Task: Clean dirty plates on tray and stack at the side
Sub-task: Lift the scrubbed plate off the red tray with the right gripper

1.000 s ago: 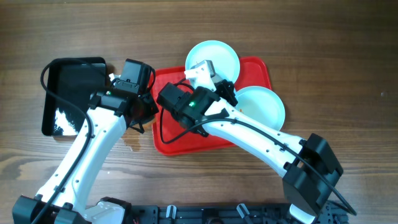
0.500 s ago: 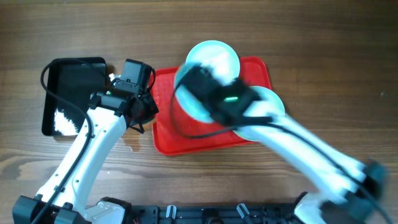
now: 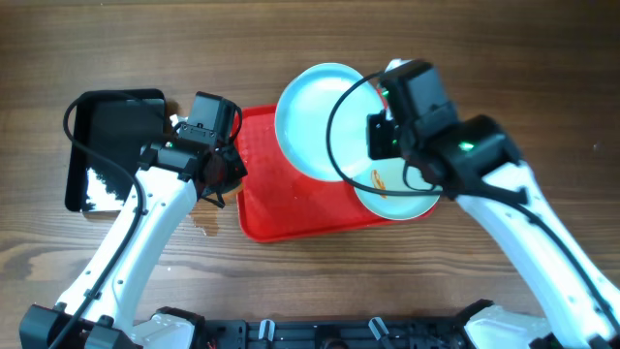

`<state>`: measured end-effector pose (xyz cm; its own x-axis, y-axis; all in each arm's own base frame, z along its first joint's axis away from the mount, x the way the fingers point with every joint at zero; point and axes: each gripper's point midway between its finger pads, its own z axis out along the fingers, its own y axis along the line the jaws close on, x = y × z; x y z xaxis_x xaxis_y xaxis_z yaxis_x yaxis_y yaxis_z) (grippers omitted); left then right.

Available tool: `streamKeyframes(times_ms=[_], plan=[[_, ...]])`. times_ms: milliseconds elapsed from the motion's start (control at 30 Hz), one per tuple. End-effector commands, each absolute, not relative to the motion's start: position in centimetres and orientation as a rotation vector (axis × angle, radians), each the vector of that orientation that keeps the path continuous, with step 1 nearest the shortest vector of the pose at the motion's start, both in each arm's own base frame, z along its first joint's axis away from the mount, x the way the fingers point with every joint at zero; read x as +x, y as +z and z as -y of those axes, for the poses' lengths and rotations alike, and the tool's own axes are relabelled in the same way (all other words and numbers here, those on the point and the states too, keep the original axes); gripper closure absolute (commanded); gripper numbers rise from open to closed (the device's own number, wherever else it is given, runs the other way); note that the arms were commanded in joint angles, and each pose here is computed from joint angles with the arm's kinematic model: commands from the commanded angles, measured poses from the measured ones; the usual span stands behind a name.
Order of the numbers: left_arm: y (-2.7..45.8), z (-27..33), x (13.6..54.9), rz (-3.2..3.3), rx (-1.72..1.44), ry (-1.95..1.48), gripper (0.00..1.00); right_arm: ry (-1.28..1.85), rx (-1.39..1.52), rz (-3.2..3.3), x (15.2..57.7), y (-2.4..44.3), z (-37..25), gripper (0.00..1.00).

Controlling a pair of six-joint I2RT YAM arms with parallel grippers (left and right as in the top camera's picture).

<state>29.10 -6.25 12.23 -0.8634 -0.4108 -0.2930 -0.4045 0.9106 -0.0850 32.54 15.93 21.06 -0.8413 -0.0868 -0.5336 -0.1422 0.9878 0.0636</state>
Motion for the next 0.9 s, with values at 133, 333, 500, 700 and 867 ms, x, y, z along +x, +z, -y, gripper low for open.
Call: streamKeyframes(times_ms=[133, 333, 500, 700, 867], plan=[[12.5, 6.3, 29.3, -2.763, -0.609, -0.037, 0.96, -0.203, 0.033, -2.502, 33.2, 21.5, -10.8, 0.96], [12.6, 6.3, 29.5, -2.757, -0.608, -0.042, 0.96, -0.019, 0.068, -2.457, 32.7, 23.7, -12.1, 0.96], [12.6, 6.3, 29.5, -2.756, -0.608, -0.043, 0.96, 0.133, -0.303, -2.615, 31.5, 18.9, -16.1, 0.96], [12.6, 6.3, 29.5, -2.756, -0.608, -0.043, 0.96, 0.015, -0.254, -2.704, 31.9, 14.9, -15.2, 0.96], [12.6, 6.3, 29.5, -2.756, -0.608, -0.043, 0.96, -0.473, -0.067, -2.504, 34.0, 17.4, -9.4, 0.96]])
